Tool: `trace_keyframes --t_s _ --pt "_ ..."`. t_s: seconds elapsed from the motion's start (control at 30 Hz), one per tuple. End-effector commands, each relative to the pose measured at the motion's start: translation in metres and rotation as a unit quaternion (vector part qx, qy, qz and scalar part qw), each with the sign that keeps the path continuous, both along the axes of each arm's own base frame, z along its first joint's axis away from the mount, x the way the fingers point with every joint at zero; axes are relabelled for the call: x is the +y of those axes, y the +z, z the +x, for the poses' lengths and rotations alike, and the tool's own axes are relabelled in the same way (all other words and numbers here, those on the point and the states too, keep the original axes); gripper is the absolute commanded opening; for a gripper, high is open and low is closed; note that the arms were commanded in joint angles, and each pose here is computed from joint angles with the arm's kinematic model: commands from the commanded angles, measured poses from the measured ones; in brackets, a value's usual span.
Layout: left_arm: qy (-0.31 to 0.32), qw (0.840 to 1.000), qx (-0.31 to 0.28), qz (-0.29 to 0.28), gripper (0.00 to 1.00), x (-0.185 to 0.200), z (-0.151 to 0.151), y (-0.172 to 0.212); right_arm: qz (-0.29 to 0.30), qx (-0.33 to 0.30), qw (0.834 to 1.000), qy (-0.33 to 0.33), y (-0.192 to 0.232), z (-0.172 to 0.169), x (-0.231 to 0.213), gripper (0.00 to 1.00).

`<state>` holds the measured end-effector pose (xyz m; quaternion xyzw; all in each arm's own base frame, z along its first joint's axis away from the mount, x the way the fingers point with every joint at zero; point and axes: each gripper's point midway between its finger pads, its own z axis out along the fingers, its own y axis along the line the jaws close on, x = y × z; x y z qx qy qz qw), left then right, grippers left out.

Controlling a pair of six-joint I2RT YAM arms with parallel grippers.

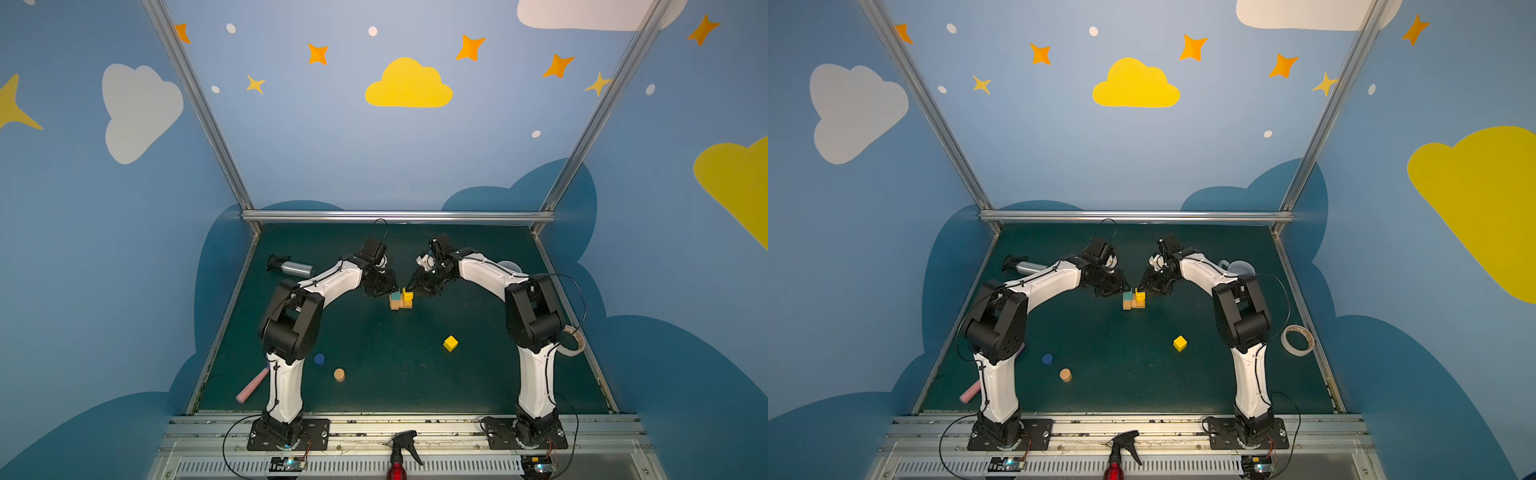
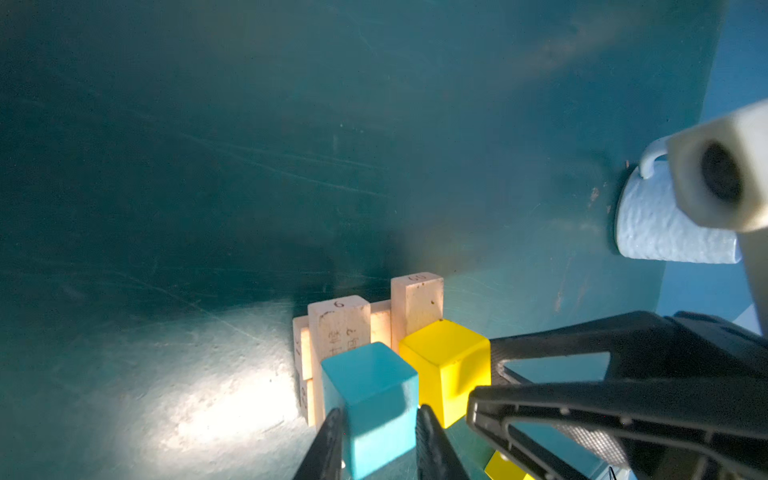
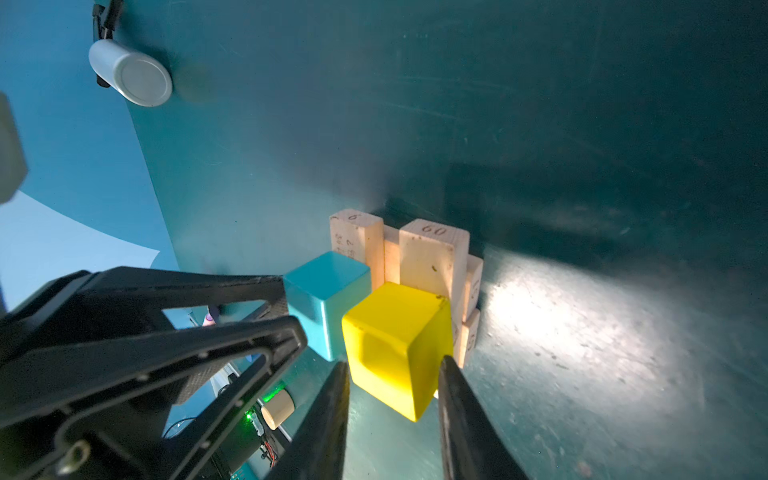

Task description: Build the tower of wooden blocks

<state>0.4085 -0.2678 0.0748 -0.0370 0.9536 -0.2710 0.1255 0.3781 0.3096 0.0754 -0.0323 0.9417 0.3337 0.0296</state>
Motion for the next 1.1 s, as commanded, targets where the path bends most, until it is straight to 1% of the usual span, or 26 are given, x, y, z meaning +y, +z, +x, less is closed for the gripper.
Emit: trace_keyframes --t_s 0.0,0.57,0.7,0.8,0.97,1.07 --pt "-0.004 1.000 0.003 0.005 0.31 0.001 0.002 -0.002 -0.002 0.007 1.000 0.002 -0.006 -0.004 0.002 0.35" --pt "-0.005 1.000 0.002 0.006 0.31 0.001 0.002 -0.002 -0.005 0.012 1.000 0.000 -0.008 -0.007 0.003 0.34" --pt "-0.006 1.000 0.001 0.006 0.33 0.001 0.002 -0.001 -0.008 0.011 1.000 -0.001 -0.008 -0.006 0.002 0.35" --pt "-0.005 1.000 0.000 0.006 0.35 0.001 0.002 0.000 -0.011 0.012 1.000 -0.003 -0.009 -0.006 0.000 0.43" --pt "-0.005 1.000 -0.006 0.006 0.40 0.001 0.004 0.006 -0.013 0.003 1.000 -0.006 -0.003 -0.004 -0.002 0.51" --pt "-0.005 1.000 -0.012 0.002 0.49 0.000 0.005 0.012 -0.012 -0.001 1.000 -0.007 0.001 -0.003 -0.003 0.55"
